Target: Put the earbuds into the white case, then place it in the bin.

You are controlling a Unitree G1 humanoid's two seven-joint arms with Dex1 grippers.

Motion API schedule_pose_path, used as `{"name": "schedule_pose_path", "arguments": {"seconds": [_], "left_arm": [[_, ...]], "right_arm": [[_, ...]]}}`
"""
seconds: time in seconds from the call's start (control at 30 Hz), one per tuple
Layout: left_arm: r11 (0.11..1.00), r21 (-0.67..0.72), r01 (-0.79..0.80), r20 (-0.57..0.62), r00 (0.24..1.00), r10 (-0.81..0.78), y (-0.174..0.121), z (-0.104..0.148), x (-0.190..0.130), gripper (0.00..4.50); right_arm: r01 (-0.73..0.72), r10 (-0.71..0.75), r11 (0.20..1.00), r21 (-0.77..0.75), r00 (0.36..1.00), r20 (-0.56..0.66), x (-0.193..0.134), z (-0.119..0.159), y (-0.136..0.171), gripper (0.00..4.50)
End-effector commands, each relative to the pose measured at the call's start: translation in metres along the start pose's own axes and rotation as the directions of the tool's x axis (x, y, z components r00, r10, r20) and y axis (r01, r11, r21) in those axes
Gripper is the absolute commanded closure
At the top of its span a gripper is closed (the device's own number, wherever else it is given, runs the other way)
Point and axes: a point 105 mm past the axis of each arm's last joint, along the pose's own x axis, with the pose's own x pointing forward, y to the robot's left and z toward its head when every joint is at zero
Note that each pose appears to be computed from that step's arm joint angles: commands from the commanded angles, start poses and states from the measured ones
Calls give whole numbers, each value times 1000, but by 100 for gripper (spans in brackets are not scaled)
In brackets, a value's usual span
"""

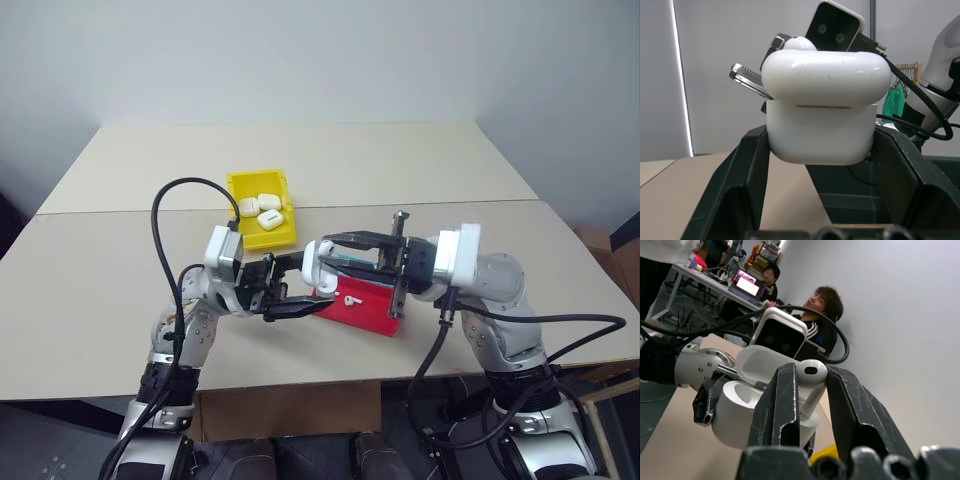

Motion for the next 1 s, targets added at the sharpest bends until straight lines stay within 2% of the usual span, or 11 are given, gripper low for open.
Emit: {"name": "schedule_pose_path", "arguments": {"seconds": [0.03,0.2,0.27,0.37,0.63,0.83,1.0], "left_arm": [[997,57,49,36,998,-51,-4,10,9,174],[998,57,40,44,998,-42,-3,11,10,174],[997,61,40,42,998,-42,-3,12,9,174],[997,63,35,47,998,-38,-1,13,9,174],[997,71,20,39,999,-23,3,10,8,174],[997,80,-4,3,1000,3,7,5,2,174],[993,121,19,-87,996,-8,-2,-6,-15,174]], "right_arm": [[-24,24,1000,13,999,-32,0,-6,5,383],[-43,44,998,40,998,-40,-1,-7,7,383],[-39,40,999,31,998,-52,-1,-9,6,311],[-35,36,999,15,997,-69,-1,-11,6,235],[-48,48,999,4,996,-70,-5,-10,8,235],[-76,77,997,16,996,-46,-11,1,7,235],[-12,18,999,51,993,-117,-23,8,-12,235]]}}
